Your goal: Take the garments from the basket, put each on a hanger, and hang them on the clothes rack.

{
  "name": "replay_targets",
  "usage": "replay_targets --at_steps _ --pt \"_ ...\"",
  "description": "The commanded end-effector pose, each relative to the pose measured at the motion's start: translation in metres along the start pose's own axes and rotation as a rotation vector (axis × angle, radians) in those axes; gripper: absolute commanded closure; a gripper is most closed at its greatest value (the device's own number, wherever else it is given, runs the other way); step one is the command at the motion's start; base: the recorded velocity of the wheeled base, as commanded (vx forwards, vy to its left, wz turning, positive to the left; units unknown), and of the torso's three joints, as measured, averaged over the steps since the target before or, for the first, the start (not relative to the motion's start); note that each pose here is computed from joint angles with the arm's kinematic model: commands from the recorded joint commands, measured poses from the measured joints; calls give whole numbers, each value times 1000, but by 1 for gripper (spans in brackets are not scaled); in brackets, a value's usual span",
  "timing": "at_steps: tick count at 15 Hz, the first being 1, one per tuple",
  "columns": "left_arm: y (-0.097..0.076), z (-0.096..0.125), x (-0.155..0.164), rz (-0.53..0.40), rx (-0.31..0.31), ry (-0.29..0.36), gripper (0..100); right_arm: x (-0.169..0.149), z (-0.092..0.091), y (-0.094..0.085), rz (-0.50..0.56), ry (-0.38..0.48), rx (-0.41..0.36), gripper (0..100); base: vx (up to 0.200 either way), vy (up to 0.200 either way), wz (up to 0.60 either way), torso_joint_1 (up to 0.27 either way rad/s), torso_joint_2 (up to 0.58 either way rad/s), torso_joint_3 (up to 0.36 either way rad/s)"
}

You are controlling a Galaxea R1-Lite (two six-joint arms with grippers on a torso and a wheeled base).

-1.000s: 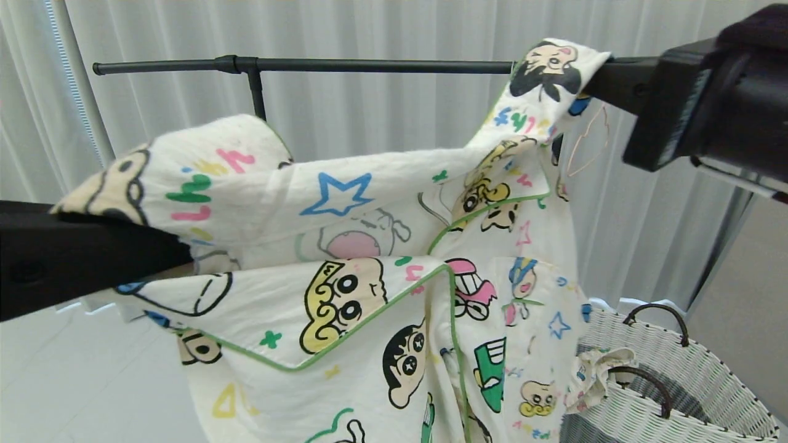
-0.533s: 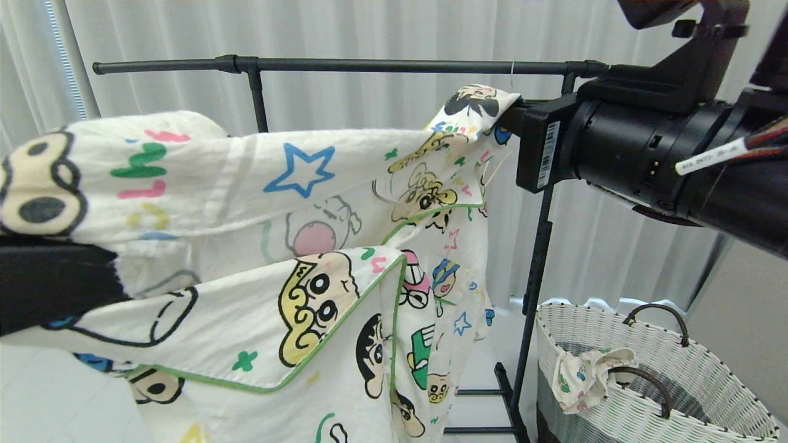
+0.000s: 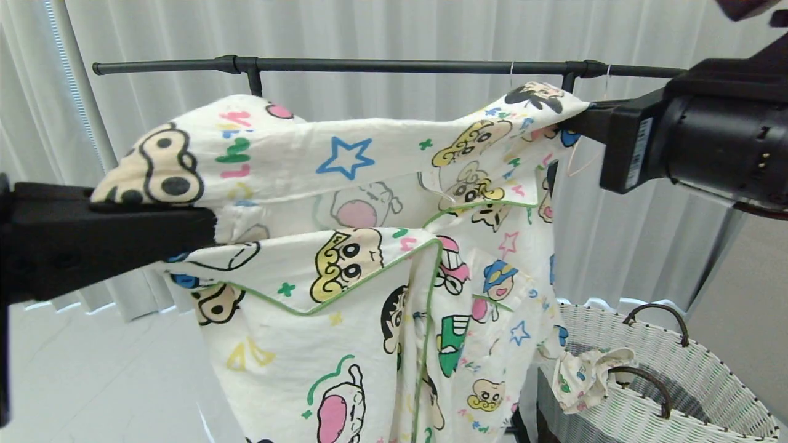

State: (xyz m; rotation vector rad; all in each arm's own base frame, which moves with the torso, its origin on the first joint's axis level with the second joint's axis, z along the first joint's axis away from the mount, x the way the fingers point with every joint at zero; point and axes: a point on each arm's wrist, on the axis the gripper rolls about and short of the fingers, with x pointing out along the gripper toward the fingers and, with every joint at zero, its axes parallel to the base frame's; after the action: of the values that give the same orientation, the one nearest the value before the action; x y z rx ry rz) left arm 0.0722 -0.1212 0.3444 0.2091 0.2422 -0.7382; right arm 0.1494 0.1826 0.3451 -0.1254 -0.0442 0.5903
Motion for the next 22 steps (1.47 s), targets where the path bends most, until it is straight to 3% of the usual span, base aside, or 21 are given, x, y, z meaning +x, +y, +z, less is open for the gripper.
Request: replay_targets --at_steps 1,2,5,7,12,16,22 --pt "-4 8 36 46 -19 -23 100 -42 17 -11 36 -49 14 100 0 0 0 0 0 0" --pt "-4 13 51 70 -30 -54 100 -55 19 -11 67 -40 10 100 0 0 0 0 0 0" --pt "8 21 78 163 53 -125 100 -81 19 -5 167 -8 -6 100 0 0 0 0 0 0" --pt "13 25 87 196 57 -162 100 -82 16 -3 176 15 -16 100 0 0 0 0 0 0" --pt "14 23 85 204 55 -164 100 -82 15 -4 164 19 -20 100 0 0 0 0 0 0" --pt "19 20 77 231 153 -155 100 -83 11 -5 121 32 -24 100 0 0 0 0 0 0" --pt "20 22 69 233 147 -173 100 -86 10 -8 83 36 -32 100 0 0 0 0 0 0"
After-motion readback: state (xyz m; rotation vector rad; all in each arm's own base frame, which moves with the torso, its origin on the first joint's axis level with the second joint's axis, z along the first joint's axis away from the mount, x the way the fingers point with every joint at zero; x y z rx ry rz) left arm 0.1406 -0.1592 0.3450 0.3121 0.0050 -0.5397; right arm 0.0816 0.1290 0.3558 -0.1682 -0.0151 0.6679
